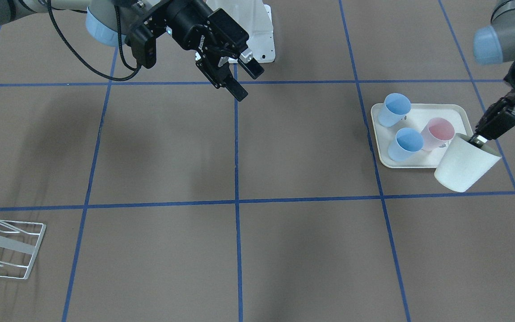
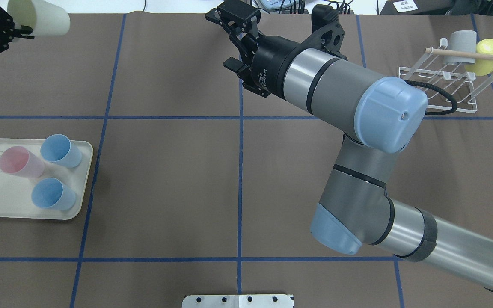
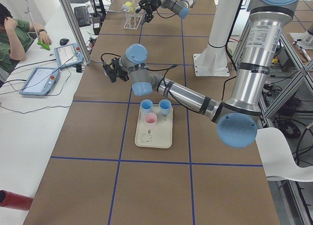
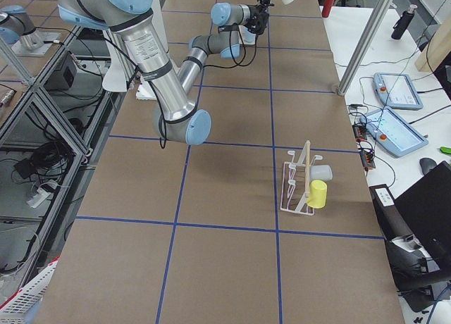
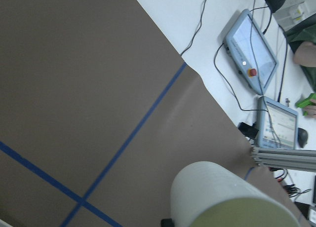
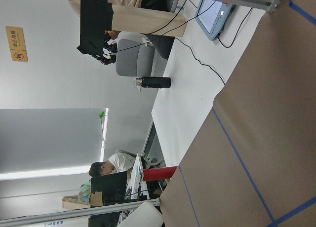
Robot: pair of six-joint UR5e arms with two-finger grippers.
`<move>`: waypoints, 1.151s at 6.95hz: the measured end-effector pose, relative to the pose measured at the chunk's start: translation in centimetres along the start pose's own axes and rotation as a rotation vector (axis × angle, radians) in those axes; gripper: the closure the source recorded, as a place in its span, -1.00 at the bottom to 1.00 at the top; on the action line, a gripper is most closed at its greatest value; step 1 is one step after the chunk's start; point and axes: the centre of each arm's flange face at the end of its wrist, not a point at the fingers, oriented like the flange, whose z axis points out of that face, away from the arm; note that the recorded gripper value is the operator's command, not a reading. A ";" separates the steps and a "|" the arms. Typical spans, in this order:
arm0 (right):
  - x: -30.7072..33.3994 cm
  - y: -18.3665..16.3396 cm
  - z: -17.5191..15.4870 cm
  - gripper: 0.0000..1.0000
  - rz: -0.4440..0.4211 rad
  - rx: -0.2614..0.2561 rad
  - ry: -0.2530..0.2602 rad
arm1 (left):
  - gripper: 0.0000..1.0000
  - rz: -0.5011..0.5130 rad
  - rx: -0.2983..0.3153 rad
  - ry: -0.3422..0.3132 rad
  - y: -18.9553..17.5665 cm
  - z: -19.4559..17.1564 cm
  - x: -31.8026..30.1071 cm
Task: Transfer IKEA cup to right arm and place on rack
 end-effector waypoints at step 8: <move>-0.1 0.6 -2.0 -1.00 0.098 -0.091 -0.120 | 1.00 -0.348 -0.335 0.580 23.4 3.5 1.3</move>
